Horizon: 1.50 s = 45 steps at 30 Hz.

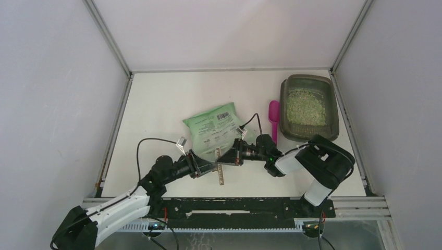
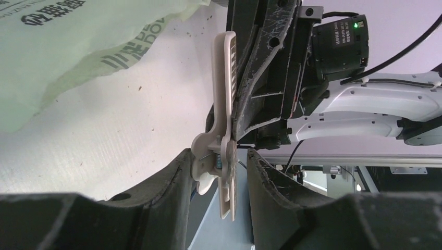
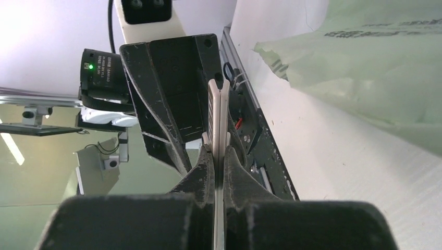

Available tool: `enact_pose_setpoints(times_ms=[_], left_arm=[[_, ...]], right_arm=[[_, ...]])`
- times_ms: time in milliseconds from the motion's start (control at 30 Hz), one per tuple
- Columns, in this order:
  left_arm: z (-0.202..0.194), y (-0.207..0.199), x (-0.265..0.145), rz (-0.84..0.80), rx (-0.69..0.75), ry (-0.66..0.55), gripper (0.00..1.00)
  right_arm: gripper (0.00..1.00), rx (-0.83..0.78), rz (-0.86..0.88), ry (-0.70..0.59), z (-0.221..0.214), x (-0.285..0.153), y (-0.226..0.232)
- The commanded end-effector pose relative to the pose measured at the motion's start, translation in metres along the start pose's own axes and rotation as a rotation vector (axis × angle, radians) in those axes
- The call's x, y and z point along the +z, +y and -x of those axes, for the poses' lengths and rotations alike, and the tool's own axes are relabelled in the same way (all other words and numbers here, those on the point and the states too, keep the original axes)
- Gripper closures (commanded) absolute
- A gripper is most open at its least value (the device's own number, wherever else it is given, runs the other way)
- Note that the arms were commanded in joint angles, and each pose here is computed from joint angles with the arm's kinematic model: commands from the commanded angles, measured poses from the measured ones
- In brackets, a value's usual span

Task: Fill the litter box with clean litter
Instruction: Adjust the cat litter bag at the center of the board.

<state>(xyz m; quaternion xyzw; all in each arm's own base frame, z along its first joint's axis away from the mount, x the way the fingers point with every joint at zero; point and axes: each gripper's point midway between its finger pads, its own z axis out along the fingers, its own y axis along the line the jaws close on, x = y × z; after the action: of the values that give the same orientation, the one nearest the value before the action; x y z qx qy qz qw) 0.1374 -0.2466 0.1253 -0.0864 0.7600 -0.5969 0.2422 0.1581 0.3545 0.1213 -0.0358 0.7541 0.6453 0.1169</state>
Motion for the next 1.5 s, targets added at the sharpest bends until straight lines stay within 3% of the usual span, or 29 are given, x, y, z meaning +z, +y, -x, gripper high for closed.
enact_pose_setpoints(times_ms=[0,133,700,933,1033,1067,1100,1200,1233,1267,1333,1367,1433,1467], left_arm=[[0.005,-0.017,-0.003,-0.092,-0.005,-0.022,0.54],[0.000,-0.016,-0.007,-0.123,-0.026,-0.012,0.56],[0.007,-0.030,-0.020,-0.208,-0.057,-0.033,0.61],[0.005,-0.028,-0.019,-0.195,-0.062,-0.018,0.79],[0.004,-0.026,-0.018,-0.182,-0.064,-0.009,0.99],[0.003,-0.024,-0.017,-0.175,-0.066,0.000,1.00],[0.002,-0.023,-0.017,-0.171,-0.068,0.006,1.00],[0.002,-0.021,-0.016,-0.157,-0.077,0.008,1.00],[0.002,-0.019,-0.016,-0.149,-0.077,0.005,1.00],[0.002,-0.018,-0.016,-0.143,-0.076,0.006,1.00],[0.003,-0.018,-0.015,-0.138,-0.073,0.004,1.00],[0.003,-0.018,-0.016,-0.140,-0.072,0.006,0.97],[0.002,-0.020,-0.016,-0.148,-0.067,0.008,0.73],[0.002,-0.020,-0.016,-0.148,-0.066,0.010,0.68]], right_arm=[[1.00,-0.004,0.166,-0.017,0.010,0.002,0.029],[1.00,0.058,0.226,-0.017,0.012,0.003,0.031],[1.00,0.025,0.271,-0.022,0.017,-0.002,0.049],[1.00,0.029,0.266,-0.024,0.019,-0.001,0.047],[1.00,0.031,0.265,-0.024,0.019,0.000,0.047],[1.00,0.033,0.264,-0.023,0.019,0.000,0.046],[1.00,0.034,0.262,-0.025,0.020,0.000,0.045],[0.78,0.041,0.257,-0.018,0.020,-0.001,0.043],[0.77,0.038,0.260,-0.017,0.021,-0.001,0.044],[0.80,0.035,0.261,-0.016,0.020,-0.002,0.045],[0.97,0.029,0.261,-0.018,0.021,-0.002,0.046],[1.00,0.027,0.260,-0.022,0.022,-0.002,0.046],[1.00,0.028,0.257,-0.024,0.022,-0.002,0.045],[1.00,0.029,0.255,-0.025,0.023,-0.002,0.044]])
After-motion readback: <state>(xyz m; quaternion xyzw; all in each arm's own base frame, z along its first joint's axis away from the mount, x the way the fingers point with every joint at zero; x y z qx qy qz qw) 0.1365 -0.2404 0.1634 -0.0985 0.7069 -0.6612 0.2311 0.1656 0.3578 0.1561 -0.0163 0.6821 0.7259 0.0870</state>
